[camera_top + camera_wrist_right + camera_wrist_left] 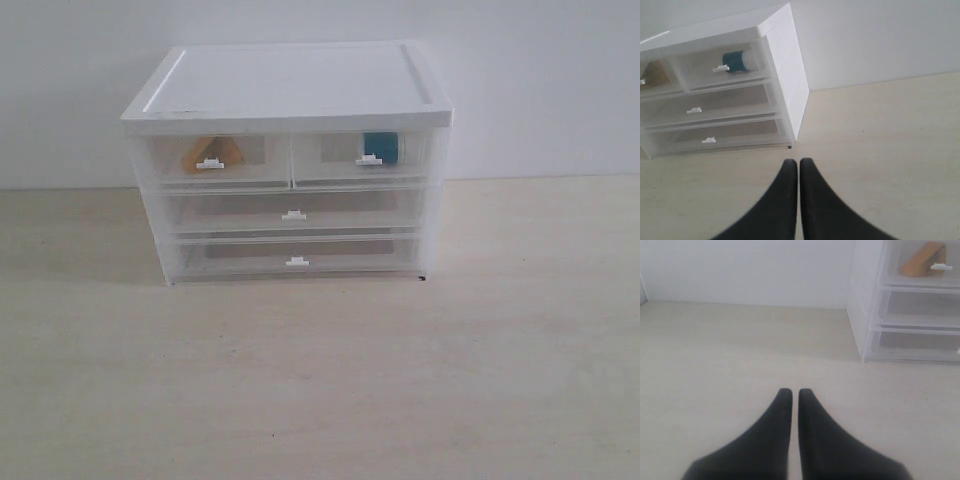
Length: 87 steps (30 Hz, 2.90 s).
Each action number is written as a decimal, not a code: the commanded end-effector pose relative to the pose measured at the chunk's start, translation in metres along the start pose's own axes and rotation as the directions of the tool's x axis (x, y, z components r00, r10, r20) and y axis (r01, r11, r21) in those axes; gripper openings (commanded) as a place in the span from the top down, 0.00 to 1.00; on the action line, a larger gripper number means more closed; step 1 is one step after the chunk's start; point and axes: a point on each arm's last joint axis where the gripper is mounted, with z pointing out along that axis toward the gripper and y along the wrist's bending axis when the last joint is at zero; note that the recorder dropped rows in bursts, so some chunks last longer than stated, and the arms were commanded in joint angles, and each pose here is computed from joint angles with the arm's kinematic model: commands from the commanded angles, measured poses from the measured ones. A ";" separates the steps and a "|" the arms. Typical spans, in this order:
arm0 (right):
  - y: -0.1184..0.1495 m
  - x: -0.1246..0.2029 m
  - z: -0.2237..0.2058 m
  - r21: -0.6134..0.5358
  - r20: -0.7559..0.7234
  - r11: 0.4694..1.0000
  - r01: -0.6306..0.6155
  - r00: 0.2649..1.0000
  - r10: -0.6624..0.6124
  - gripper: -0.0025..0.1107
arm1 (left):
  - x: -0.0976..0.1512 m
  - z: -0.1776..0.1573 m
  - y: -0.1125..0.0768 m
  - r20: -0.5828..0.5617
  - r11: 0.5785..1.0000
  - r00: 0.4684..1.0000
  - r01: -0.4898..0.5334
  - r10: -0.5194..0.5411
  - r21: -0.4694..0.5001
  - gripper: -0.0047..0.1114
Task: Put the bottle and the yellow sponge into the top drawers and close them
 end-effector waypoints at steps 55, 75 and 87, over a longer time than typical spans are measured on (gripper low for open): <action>-0.007 0.022 -0.017 0.092 -0.151 0.979 0.180 0.975 -0.165 0.98 | 0.001 0.000 0.000 -0.001 1.000 1.000 -0.003 0.003 -0.005 0.92; -0.007 0.022 -0.017 0.091 -0.150 0.980 0.178 0.975 -0.163 0.98 | 0.001 0.000 0.000 0.001 1.000 1.000 -0.004 0.004 -0.003 0.92; -0.007 0.022 -0.017 0.091 -0.150 0.980 0.178 0.975 -0.163 0.98 | 0.001 0.000 0.000 0.001 1.000 1.000 -0.004 0.004 -0.003 0.92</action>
